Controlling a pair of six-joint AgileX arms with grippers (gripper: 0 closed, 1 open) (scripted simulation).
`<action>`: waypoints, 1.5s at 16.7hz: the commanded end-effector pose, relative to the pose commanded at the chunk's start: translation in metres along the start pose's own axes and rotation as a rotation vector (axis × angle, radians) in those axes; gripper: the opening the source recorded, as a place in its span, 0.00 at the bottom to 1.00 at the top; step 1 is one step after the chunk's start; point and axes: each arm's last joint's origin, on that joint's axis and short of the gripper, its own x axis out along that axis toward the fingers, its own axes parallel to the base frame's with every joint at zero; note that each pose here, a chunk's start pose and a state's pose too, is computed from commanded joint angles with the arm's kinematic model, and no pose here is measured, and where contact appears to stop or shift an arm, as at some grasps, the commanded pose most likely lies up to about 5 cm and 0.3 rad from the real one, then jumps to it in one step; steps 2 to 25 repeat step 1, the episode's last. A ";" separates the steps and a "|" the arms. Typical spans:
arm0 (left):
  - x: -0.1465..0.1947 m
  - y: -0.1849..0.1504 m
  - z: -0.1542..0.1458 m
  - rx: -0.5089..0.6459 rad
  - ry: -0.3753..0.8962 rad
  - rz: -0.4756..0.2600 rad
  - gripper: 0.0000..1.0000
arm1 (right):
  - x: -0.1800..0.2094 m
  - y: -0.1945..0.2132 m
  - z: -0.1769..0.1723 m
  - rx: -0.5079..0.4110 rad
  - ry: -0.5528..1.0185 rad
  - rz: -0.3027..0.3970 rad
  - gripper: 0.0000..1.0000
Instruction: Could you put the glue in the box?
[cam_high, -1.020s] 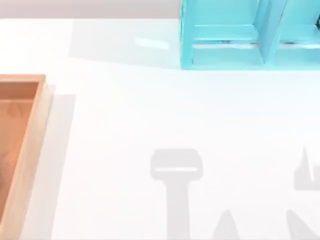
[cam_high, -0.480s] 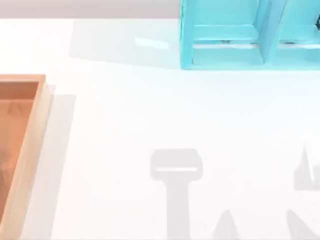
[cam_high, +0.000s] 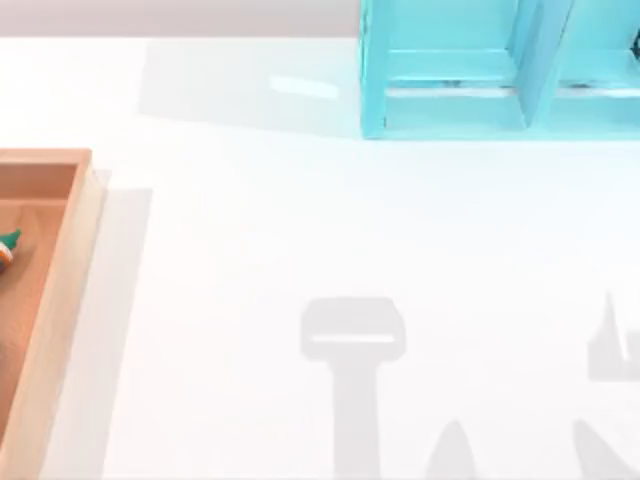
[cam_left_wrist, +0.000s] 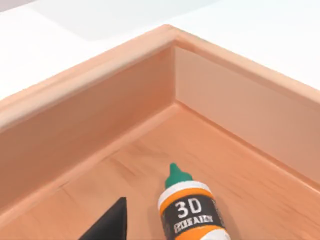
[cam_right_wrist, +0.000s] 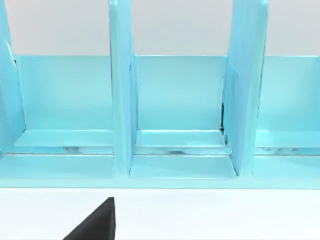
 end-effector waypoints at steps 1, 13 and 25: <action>0.000 0.000 0.000 0.000 0.000 0.000 1.00 | 0.000 0.000 0.000 0.000 0.000 0.000 1.00; 0.000 0.000 0.000 0.000 0.000 0.000 1.00 | 0.000 0.000 0.000 0.000 0.000 0.000 1.00; 0.000 0.000 0.000 0.000 0.000 0.000 1.00 | 0.000 0.000 0.000 0.000 0.000 0.000 1.00</action>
